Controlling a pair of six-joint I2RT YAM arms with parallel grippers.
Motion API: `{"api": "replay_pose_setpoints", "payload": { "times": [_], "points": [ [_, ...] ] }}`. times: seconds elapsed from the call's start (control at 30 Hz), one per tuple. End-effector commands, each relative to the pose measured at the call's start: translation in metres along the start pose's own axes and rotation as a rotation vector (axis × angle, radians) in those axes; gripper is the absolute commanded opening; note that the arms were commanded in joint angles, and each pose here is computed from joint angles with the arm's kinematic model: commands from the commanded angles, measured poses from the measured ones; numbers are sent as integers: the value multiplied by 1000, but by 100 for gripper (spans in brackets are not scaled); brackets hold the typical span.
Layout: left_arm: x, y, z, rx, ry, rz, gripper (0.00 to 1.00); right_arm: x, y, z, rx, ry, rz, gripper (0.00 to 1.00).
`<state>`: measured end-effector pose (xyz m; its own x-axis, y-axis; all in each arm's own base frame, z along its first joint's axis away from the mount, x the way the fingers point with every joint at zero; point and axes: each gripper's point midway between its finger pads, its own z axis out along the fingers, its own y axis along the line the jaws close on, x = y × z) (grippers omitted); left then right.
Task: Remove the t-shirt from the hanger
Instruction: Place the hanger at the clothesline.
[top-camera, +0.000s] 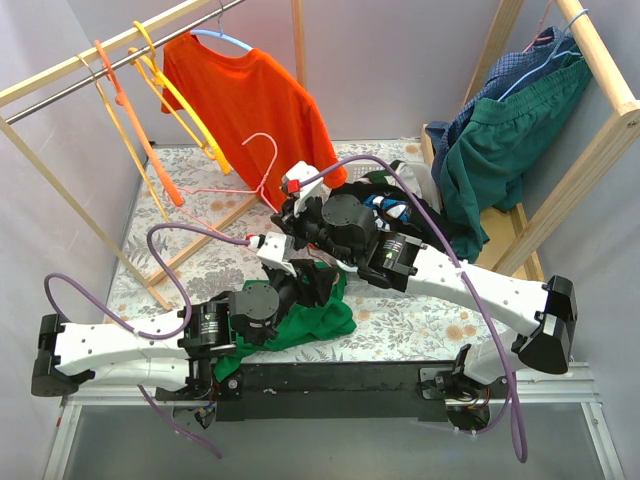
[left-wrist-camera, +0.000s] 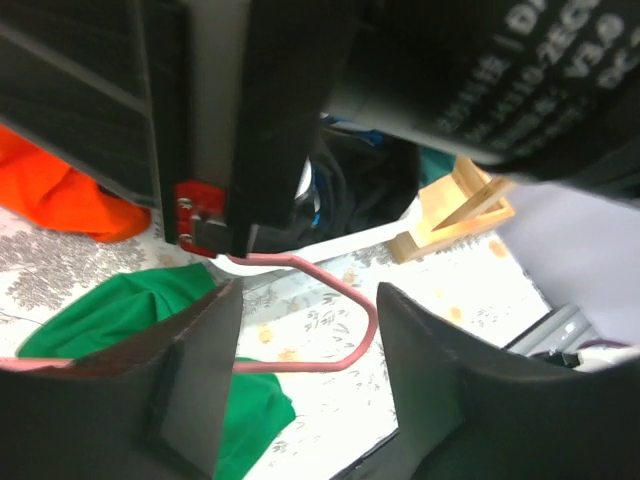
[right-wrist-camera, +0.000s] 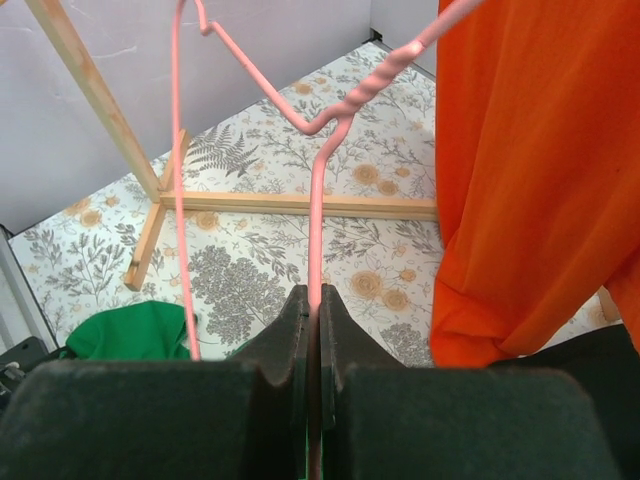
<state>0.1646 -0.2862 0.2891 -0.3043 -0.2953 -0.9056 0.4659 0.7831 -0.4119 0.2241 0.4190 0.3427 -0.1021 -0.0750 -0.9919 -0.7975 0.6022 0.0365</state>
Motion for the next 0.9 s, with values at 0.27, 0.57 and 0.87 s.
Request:
{"api": "replay_pose_setpoints", "payload": {
  "times": [0.27,0.57,0.87],
  "points": [
    [-11,-12,3,-22,-80,12,71,-50,10,-19,-23,-121,104,1],
    [-2,-25,8,-67,-89,65,38,-57,14,-24,-29,-137,121,1],
    [-7,-25,2,-58,-99,42,0,-59,15,-30,-40,-139,123,1]
  ]
}}
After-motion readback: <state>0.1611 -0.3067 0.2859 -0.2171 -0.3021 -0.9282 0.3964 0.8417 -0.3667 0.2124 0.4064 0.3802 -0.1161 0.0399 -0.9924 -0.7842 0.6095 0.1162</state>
